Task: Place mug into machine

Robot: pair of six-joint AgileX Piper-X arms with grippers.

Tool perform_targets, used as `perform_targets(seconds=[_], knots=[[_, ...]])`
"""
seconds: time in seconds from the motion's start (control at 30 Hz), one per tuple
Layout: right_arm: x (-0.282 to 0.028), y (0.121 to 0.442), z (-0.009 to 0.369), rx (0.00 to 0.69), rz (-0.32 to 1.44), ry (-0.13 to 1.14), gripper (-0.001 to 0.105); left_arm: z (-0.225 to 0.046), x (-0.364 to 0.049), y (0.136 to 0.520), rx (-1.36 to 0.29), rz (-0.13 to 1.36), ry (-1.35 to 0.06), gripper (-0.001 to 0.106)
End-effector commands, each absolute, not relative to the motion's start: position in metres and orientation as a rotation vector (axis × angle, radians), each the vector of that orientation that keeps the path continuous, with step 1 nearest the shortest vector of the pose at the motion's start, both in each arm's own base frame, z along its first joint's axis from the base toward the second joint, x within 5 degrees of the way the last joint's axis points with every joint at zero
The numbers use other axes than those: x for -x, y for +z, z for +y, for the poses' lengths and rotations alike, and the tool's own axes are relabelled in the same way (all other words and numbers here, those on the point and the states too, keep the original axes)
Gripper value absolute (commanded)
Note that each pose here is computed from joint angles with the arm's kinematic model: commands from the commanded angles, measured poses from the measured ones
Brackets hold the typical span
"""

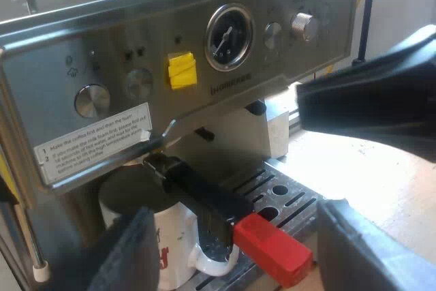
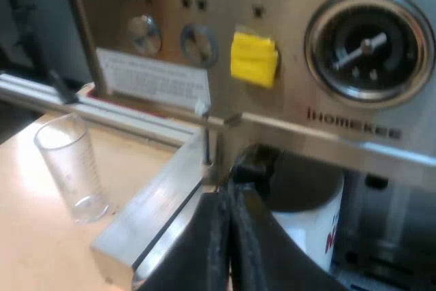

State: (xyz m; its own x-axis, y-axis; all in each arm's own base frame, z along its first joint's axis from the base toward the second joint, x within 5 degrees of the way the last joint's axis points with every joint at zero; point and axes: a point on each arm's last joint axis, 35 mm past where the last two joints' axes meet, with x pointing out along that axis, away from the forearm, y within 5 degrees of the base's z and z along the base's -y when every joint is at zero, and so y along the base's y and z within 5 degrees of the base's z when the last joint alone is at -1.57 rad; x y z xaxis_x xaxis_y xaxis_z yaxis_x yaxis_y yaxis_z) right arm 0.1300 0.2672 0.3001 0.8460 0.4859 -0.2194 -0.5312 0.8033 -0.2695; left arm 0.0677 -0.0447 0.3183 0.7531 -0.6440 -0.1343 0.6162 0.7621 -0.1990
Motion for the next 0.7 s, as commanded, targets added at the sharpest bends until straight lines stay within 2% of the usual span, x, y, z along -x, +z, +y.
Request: perform_targets(seconds=[0.03,0.7], knots=[[-0.136,0.309,0.280,0.354,0.120,0.522,0.000,-0.044,-0.066,0.322,0.150,0.184,-0.699,0.054],[-0.179,0.306,0.315,0.343,0.112,0.454,0.000,-0.044,-0.066,0.322,0.150,0.184,-0.699,0.054]])
